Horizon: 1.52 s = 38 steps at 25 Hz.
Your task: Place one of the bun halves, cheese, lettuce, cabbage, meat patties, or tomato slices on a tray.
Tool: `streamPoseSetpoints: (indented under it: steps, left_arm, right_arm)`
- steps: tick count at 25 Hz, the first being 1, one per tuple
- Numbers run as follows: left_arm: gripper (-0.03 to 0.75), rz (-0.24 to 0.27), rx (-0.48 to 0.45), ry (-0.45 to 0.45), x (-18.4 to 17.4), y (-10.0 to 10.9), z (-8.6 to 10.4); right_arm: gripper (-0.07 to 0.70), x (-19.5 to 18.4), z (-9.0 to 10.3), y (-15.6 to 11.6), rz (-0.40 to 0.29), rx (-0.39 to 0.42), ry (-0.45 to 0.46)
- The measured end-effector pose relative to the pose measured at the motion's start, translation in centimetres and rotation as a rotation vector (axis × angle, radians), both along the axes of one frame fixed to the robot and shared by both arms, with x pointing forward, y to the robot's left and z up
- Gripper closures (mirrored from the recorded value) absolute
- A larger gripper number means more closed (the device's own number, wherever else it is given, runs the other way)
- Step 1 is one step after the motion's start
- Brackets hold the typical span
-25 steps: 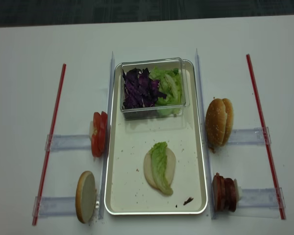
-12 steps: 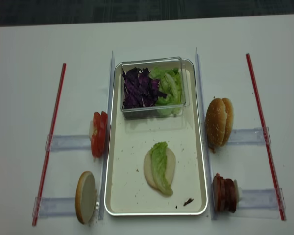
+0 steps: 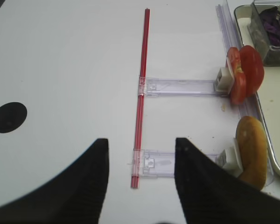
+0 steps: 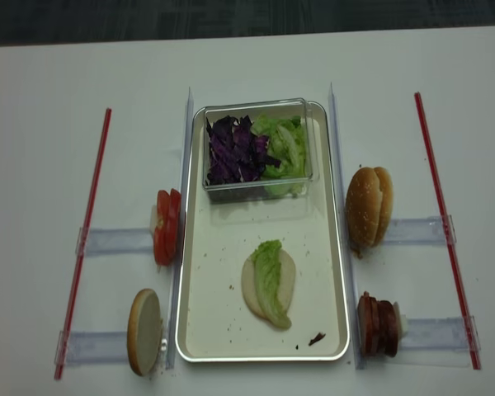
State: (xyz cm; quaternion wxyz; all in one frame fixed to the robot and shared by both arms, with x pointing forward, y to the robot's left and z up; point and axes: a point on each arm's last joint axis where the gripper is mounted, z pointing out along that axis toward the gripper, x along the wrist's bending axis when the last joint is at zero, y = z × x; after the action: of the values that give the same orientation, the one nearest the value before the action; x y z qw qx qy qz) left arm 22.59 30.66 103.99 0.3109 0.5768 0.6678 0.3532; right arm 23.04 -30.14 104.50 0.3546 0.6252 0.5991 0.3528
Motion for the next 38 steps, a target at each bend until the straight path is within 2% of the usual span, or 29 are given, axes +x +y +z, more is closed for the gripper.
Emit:
streamPoseSetpoints:
  steps: [7,21,28,38]
  left_arm:
    - [0.413,0.0,0.0,0.0,0.0,0.0,0.0]
    - [0.413,0.0,0.0,0.0,0.0,0.0,0.0]
    - [0.413,0.0,0.0,0.0,0.0,0.0,0.0]
    - [0.413,0.0,0.0,0.0,0.0,0.0,0.0]
  right_arm:
    - [0.031,0.0,0.0,-0.11,-0.02,0.011,-0.001]
    - [0.027,0.0,0.0,-0.13,-0.025,0.014,-0.001]
    - [0.05,-0.04,-0.06,-0.13,-0.025,0.014,0.007]
    - [0.141,-0.12,-0.2,-0.14,-0.026,0.014,0.025]
